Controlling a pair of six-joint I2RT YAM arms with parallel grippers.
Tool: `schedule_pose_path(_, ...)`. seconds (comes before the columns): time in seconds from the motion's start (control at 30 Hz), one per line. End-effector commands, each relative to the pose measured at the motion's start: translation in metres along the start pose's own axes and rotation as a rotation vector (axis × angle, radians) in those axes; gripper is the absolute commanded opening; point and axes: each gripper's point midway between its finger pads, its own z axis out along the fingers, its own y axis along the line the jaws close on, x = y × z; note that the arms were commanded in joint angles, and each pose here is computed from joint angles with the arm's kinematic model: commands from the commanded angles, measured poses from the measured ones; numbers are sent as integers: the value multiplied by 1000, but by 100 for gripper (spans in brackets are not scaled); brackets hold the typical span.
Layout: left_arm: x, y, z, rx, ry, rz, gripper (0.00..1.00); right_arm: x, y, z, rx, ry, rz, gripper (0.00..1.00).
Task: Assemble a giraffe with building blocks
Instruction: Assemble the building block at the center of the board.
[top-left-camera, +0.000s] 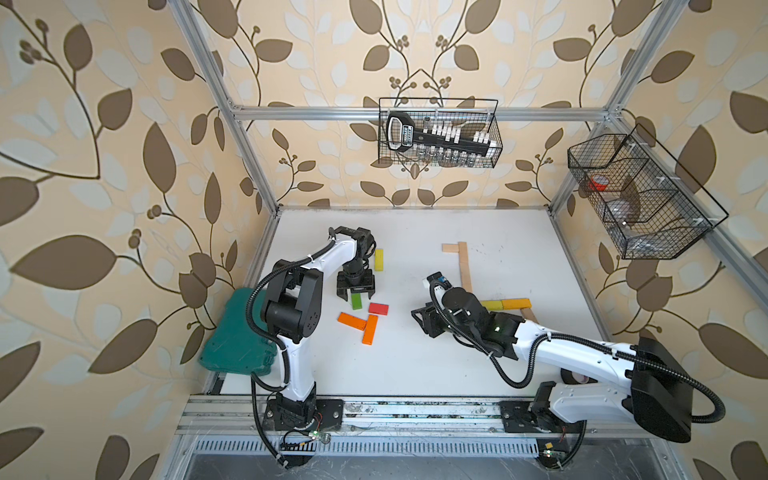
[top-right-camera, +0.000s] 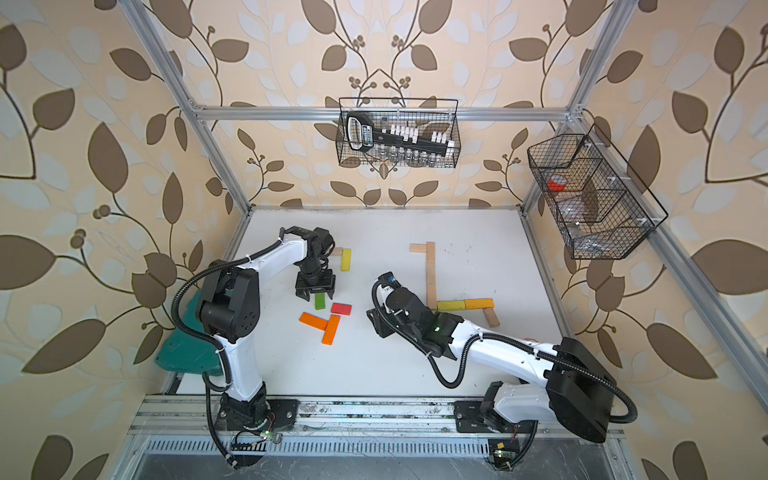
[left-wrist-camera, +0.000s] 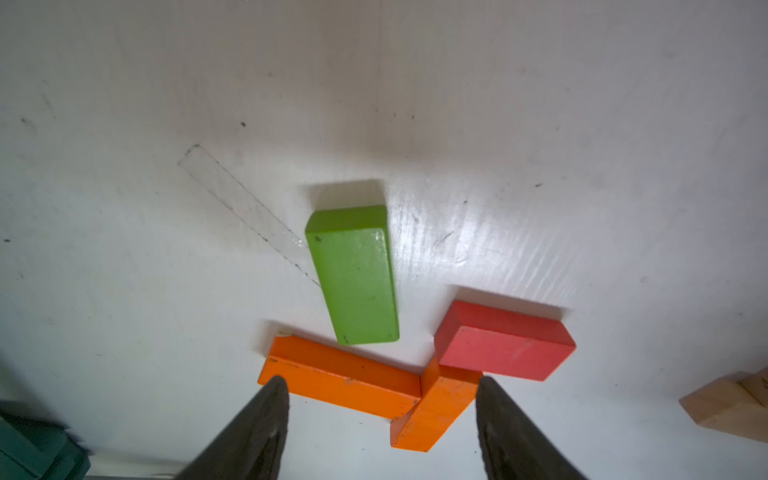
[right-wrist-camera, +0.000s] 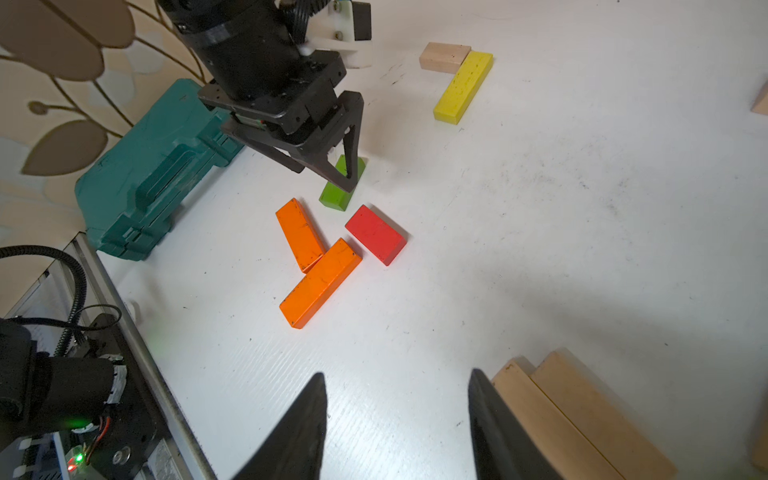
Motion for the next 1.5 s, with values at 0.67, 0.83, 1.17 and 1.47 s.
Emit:
schedule_pose_path(0.67, 15, 5, 29, 15, 151, 5, 66, -40, -48, -31, 87, -51, 198, 50)
schedule_pose_path(0.83, 17, 4, 37, 21, 176, 9, 55, -38, -54, -32, 88, -50, 207, 50)
schedule_pose_path(1.17, 9, -6, 32, 44, 160, 29, 37, -34, -57, -30, 85, -42, 211, 50)
schedule_pose_path(1.47, -15, -31, 21, 43, 134, 77, 23, -32, -60, -33, 86, -46, 217, 49)
